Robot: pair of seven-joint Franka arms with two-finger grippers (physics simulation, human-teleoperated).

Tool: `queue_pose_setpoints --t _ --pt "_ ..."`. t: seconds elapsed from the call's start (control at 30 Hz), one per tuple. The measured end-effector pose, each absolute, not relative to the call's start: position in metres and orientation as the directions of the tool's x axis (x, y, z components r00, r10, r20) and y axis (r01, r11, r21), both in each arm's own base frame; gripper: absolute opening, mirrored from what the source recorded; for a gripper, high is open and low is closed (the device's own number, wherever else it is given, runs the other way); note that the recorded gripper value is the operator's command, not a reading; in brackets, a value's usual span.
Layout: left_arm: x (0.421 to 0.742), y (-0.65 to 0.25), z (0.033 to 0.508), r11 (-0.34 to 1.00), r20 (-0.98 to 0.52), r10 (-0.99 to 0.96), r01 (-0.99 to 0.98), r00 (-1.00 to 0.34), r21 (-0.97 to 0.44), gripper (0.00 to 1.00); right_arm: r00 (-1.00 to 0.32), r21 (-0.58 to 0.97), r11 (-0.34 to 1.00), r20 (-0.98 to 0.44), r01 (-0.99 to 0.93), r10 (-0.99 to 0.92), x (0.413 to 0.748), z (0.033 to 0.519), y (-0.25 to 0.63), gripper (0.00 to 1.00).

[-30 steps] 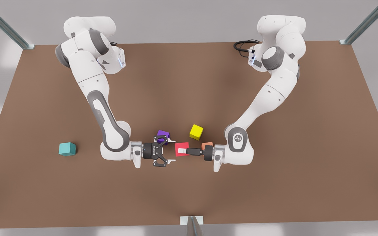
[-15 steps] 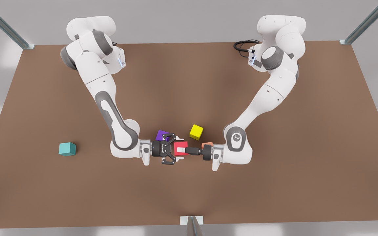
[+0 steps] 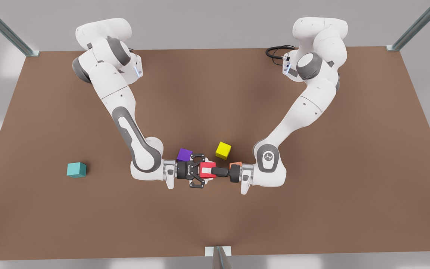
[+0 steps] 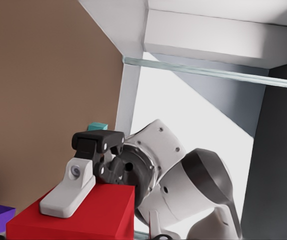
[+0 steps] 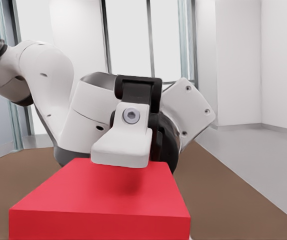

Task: Pick up red wooden cube and pass to hand red wooden cube and place in blue wooden cube

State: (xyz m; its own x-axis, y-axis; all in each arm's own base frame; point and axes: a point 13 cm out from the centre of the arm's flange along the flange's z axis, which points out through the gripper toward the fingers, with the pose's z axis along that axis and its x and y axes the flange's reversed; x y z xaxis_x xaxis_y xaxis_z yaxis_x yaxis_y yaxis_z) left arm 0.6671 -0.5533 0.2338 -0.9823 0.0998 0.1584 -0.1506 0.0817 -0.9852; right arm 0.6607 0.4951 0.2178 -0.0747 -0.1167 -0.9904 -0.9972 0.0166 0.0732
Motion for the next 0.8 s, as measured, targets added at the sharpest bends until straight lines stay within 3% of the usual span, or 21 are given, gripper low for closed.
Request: queue_pose_setpoints --t 0.13,0.3,0.4,0.47,0.5,0.57,0.63,0.8 --pt "0.678 -0.537 0.236 0.087 0.137 0.087 -0.130 -0.987 -0.988 1.00 -0.074 0.073 0.019 -0.990 -0.997 -0.117 0.662 0.218 0.494 0.51" --pt "0.730 -0.442 0.246 0.109 0.076 0.033 -0.072 -0.997 -0.991 1.00 -0.076 0.071 0.042 -0.990 -0.997 -0.121 0.676 0.215 0.467 0.51" --pt "0.757 -0.324 0.286 0.258 -0.075 0.070 0.091 -0.995 -0.962 1.00 -0.053 0.044 0.065 -0.988 -0.997 -0.146 0.705 0.213 0.399 0.51" --pt "0.736 -0.263 0.358 0.504 -0.228 0.263 0.335 -0.938 -0.796 1.00 0.000 -0.011 0.044 -0.972 -0.999 -0.236 0.719 0.208 0.335 0.51" --pt "0.716 -0.246 0.380 0.611 -0.230 0.376 0.427 -0.898 -0.667 1.00 0.036 -0.043 0.018 -0.952 -0.999 -0.305 0.723 0.206 0.299 0.51" --pt "0.688 -0.188 0.389 0.770 -0.113 0.470 0.470 -0.875 -0.432 1.00 0.154 -0.132 -0.080 -0.852 -0.988 -0.500 0.739 0.216 0.217 0.52" --pt "0.625 -0.141 0.380 0.899 0.091 0.434 0.423 -0.897 -0.117 1.00 0.202 -0.120 -0.165 -0.690 -0.979 -0.695 0.742 0.213 0.128 0.52" --pt "0.593 -0.103 0.419 0.946 0.137 0.324 0.324 -0.936 -0.023 1.00 0.200 0.078 -0.233 -0.301 -0.969 -0.932 0.699 0.208 0.000 0.51"
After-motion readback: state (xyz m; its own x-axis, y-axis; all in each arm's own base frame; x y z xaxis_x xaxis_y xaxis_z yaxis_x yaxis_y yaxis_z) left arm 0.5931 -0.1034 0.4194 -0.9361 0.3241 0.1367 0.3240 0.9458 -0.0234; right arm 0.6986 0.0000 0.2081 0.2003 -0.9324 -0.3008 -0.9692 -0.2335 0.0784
